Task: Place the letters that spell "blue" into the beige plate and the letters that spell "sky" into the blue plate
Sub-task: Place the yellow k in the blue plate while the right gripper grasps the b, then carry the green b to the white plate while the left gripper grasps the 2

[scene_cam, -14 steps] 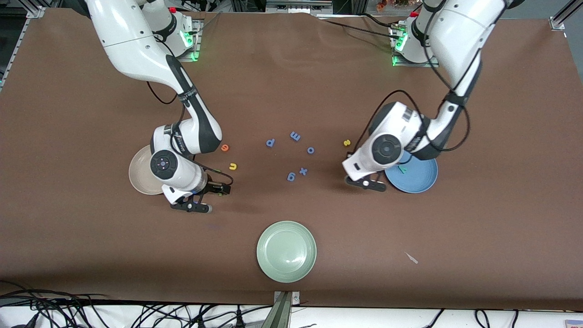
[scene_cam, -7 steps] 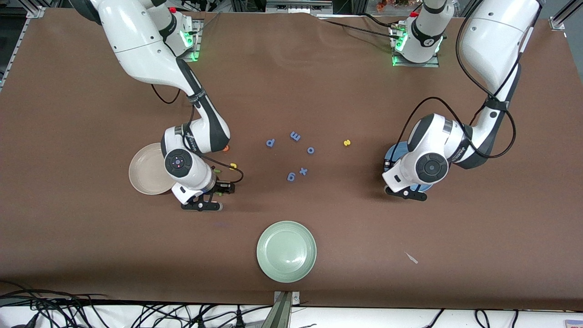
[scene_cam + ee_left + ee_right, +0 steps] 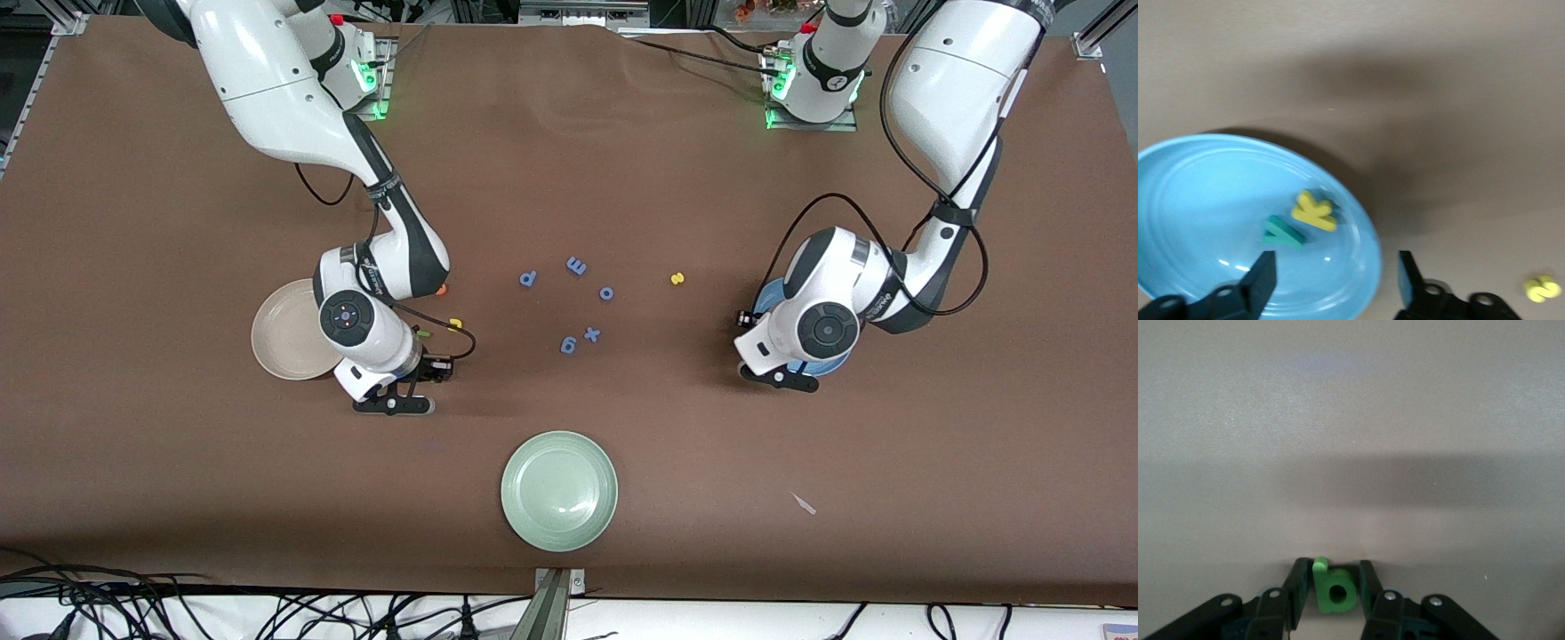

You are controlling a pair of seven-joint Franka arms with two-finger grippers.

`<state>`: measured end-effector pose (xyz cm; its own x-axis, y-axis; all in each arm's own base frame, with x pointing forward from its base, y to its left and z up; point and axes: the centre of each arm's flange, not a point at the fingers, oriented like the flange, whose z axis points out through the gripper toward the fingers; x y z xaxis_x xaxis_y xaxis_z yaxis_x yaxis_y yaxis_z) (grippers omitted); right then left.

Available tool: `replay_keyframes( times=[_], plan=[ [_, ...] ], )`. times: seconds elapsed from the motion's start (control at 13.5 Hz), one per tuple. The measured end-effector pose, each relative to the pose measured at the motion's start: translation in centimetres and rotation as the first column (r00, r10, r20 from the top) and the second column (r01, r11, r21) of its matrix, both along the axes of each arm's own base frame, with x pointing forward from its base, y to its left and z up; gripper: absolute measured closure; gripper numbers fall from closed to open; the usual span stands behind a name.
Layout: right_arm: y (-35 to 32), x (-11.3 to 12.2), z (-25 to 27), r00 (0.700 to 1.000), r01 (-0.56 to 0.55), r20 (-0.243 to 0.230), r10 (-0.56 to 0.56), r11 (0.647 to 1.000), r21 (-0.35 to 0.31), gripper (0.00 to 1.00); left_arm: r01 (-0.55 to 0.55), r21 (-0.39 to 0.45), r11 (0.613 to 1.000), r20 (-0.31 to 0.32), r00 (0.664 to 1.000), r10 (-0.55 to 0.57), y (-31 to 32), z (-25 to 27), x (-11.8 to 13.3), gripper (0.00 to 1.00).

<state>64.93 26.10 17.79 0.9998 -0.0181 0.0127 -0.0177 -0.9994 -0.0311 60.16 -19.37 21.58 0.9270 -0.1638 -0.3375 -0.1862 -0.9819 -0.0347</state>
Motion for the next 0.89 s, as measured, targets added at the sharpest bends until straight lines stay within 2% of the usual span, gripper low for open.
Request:
replay_keyframes(
  times=[0.07,0.3,0.52,0.74,0.89],
  plan=[
    [0.0,0.0,0.1,1.0,0.0,0.001,0.0,1.0,0.001,0.7,-0.034,0.004,0.999,0.004,0.999,0.034,-2.0,0.7,-0.7,0.0],
    [0.0,0.0,0.2,1.0,-0.001,0.001,0.001,1.0,0.001,0.73,-0.122,0.01,0.992,0.006,0.992,0.122,-10.0,2.3,-4.3,0.0],
    [-0.1,0.1,0.3,1.0,0.0,-0.015,0.0,1.0,-0.005,0.73,-0.187,0.059,0.981,0.004,0.982,0.187,-14.6,1.1,-8.3,0.0],
    [-0.6,0.7,1.7,0.998,-0.026,-0.05,0.025,1.0,-0.018,0.73,-0.146,0.067,0.987,-0.015,0.989,0.147,-15.3,-0.4,-10.2,0.0],
    [-2.2,1.3,3.8,0.995,-0.066,-0.081,0.064,0.997,-0.026,0.73,-0.057,0.041,0.998,-0.035,0.998,0.058,-15.4,-0.7,-10.7,0.0]
  ],
)
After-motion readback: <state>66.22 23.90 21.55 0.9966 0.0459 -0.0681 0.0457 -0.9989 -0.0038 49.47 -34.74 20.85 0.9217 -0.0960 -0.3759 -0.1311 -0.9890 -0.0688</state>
